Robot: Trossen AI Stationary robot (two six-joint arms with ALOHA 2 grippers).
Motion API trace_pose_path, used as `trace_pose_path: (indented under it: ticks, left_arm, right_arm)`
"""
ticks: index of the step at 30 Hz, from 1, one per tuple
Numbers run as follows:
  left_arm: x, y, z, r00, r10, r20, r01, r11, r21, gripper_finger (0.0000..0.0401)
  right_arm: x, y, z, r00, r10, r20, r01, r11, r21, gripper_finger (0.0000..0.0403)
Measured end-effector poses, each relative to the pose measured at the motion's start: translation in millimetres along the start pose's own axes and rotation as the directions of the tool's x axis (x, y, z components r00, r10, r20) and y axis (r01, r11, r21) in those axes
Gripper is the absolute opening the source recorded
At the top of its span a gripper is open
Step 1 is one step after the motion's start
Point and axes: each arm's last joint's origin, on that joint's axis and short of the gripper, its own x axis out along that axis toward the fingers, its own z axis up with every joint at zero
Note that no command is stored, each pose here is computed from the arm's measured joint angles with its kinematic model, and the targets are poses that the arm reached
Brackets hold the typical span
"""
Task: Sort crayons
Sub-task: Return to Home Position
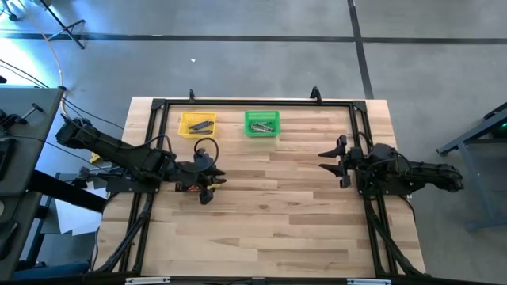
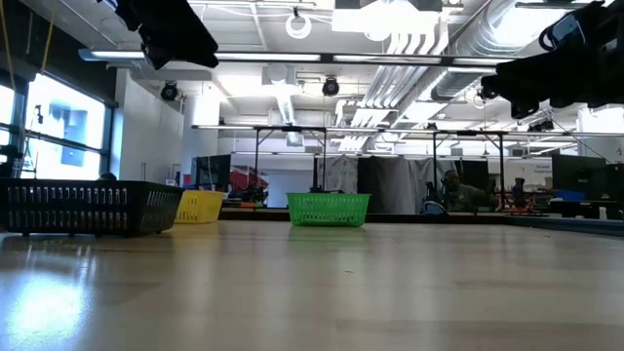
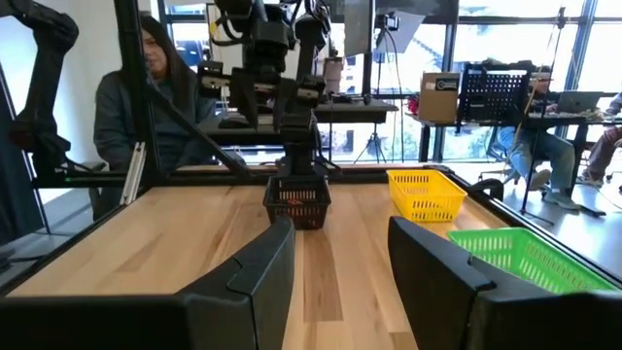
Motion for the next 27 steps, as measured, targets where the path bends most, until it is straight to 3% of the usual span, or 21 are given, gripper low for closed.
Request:
trace_pose_path:
  ticks: [8,13,16,21,27]
  left_arm:
    - [3,-4,10,0.993,-0.004,0.118,-0.010,0.993,0.116,0.0111]
    - [21,-4,16,0.980,0.000,0.200,-0.040,0.980,0.196,0.0111]
    - [35,-1,15,0.983,0.033,0.183,-0.074,0.972,0.222,0.0111]
    - [43,14,3,0.985,0.075,0.155,-0.108,0.970,0.219,0.0111]
    - [27,49,-21,0.948,0.071,0.311,-0.110,0.988,0.109,0.0111]
  right_arm:
    - [0,0,-3,0.999,0.001,-0.032,-0.001,1.000,0.003,0.0161]
    - [0,0,-5,0.999,0.001,-0.050,-0.001,1.000,0.005,0.0161]
    - [0,0,-5,0.999,0.001,-0.050,-0.001,1.000,0.005,0.0161]
    - [0,0,-5,0.999,0.001,-0.049,-0.001,1.000,0.005,0.0161]
    - [0,0,-5,0.999,0.002,-0.050,-0.002,1.000,0.005,0.0161]
